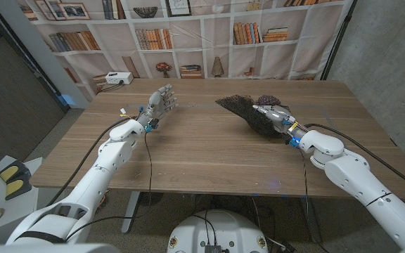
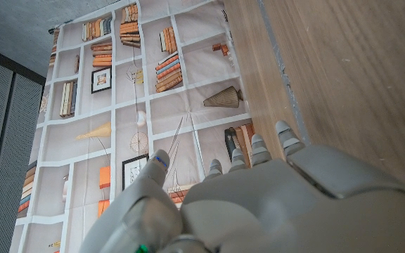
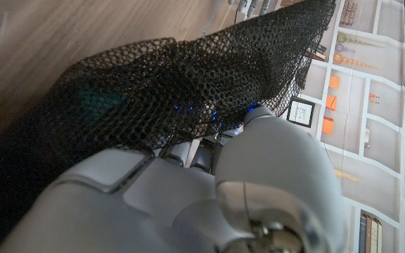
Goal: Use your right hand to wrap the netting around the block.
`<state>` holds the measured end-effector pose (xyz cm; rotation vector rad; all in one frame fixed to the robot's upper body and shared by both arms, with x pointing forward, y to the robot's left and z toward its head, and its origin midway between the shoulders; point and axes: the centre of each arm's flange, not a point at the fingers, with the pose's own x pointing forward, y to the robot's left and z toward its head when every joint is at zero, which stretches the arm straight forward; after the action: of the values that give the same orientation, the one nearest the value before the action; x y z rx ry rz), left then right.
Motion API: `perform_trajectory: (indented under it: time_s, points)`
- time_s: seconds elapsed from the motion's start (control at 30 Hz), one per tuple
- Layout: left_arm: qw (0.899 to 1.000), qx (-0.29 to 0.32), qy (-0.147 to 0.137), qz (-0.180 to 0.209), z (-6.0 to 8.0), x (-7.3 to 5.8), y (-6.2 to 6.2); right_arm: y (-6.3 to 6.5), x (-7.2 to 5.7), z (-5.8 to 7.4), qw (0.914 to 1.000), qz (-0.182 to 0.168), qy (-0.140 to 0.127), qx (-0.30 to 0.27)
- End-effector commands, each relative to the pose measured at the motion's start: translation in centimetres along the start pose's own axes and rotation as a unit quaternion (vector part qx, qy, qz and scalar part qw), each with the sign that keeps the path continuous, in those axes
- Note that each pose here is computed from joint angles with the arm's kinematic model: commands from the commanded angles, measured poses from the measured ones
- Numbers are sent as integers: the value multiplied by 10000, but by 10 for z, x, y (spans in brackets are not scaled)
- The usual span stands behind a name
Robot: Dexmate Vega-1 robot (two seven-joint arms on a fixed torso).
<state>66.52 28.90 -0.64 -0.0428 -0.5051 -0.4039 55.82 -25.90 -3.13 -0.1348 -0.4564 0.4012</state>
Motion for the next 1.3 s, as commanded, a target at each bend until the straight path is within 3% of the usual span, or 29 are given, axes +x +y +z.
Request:
perform_trajectory:
  time_s: [0.03,0.37,0.7,1.13,1.3]
  points:
    - [10000,-4,-30,15,1,-1,1,-13,1,11,9978,-484,-373,238]
    - [10000,-7,-39,22,1,-2,0,-28,1,10,9920,-1122,-483,332]
    - [10000,-22,-33,14,0,-2,-1,-49,-1,10,9794,-1910,-581,299]
    - [10000,-7,-61,30,1,-3,-2,-68,-3,0,9654,-2587,-206,-260]
    - [10000,-6,-65,24,1,-2,-3,-73,-4,-5,9557,-2874,23,-637]
